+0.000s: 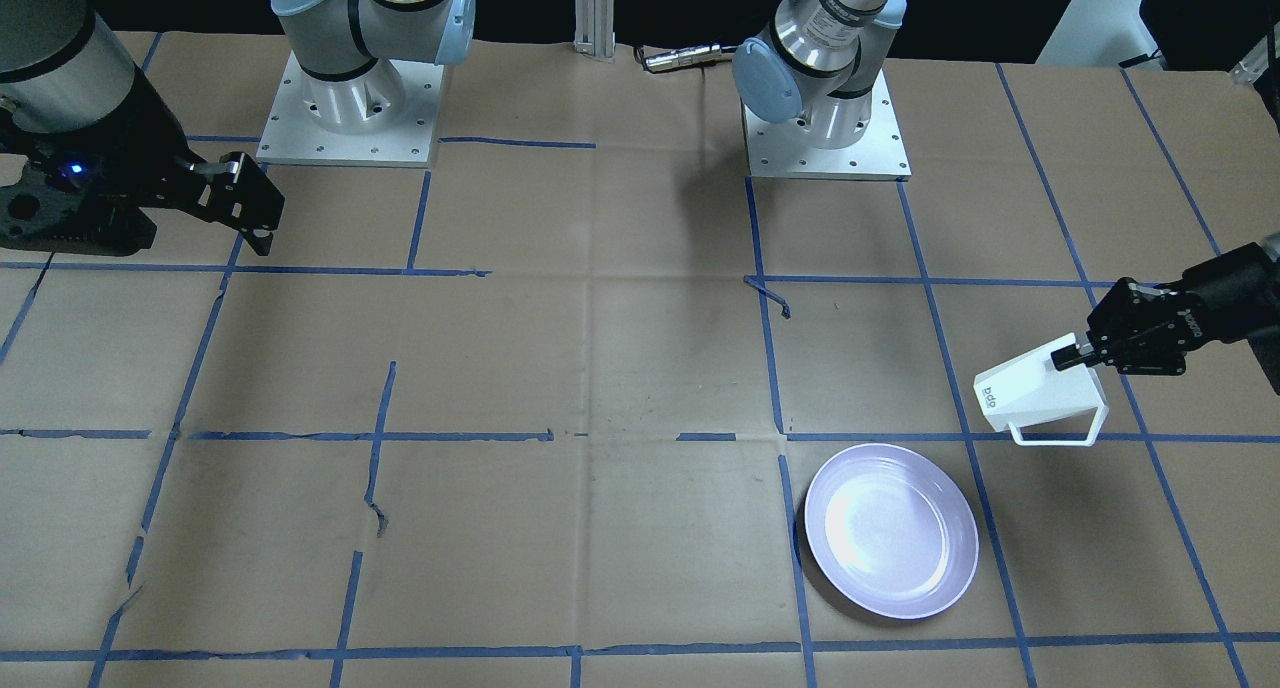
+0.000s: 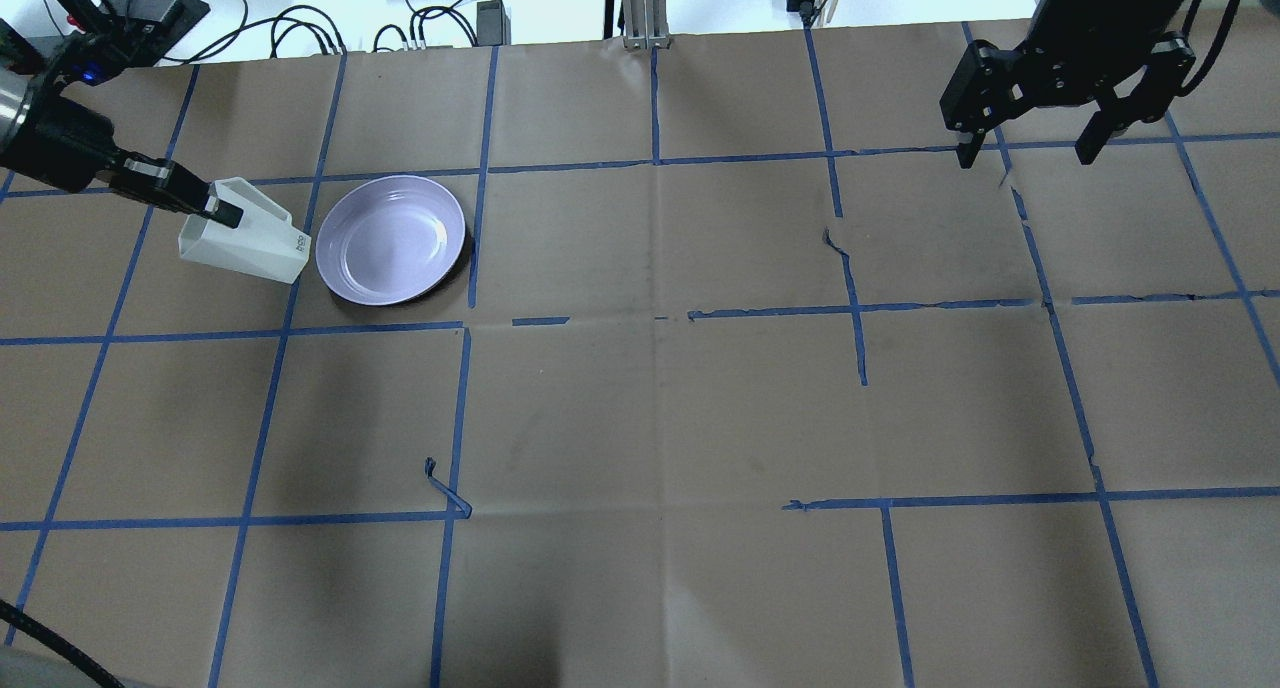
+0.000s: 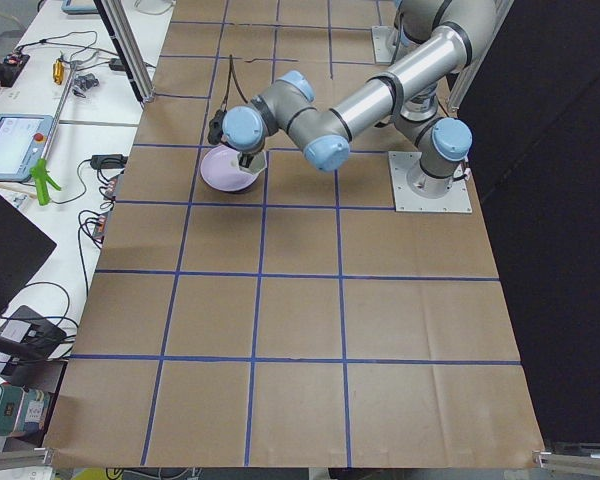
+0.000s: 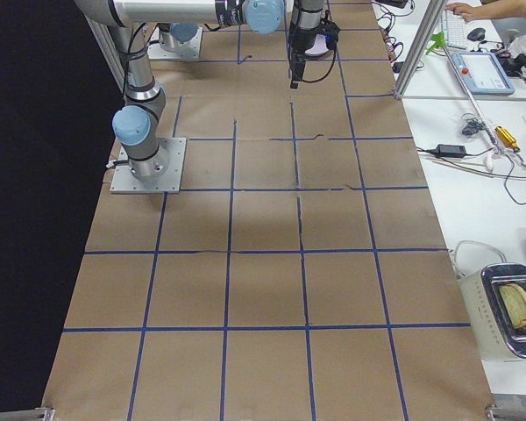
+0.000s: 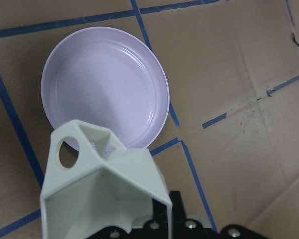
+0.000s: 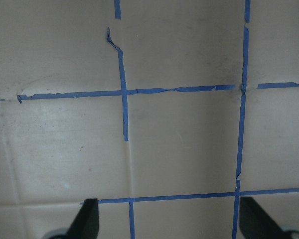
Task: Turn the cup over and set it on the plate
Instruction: 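Lift the mug with the left gripper and carry it over the plate, then turn the mug upright and lower it onto the lavender plate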
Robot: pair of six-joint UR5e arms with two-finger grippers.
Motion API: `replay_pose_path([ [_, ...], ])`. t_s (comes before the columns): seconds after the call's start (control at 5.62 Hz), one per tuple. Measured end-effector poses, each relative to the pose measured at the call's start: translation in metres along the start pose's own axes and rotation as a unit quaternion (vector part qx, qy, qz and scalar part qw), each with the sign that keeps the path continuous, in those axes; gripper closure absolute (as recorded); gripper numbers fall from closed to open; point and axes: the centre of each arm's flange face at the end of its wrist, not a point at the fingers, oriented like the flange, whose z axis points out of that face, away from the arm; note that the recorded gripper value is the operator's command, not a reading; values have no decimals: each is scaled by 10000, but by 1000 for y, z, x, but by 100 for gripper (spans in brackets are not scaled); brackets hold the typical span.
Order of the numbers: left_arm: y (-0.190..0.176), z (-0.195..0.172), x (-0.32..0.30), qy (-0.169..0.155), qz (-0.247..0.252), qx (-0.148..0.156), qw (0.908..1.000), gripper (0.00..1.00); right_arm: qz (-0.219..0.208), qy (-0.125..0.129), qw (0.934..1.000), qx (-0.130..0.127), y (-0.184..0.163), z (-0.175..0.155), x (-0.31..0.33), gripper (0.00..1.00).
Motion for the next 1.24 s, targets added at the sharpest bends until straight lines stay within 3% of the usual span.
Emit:
replay_pose_path([
  [0.36, -55, 58, 72, -1253, 409, -407, 9904, 100, 0, 0, 10000, 1, 0, 0, 0, 0],
  [0.71, -80, 111, 105, -2108, 689, -676, 9727, 100, 0, 0, 10000, 0, 0, 0, 0, 0],
  [1.07, -86, 147, 90, -2461, 693, -754, 9638, 100, 0, 0, 10000, 0, 0, 0, 0, 0],
  [1.24, -87, 157, 85, -2465, 683, -786, 9635, 93, 0, 0, 10000, 1, 0, 0, 0, 0],
])
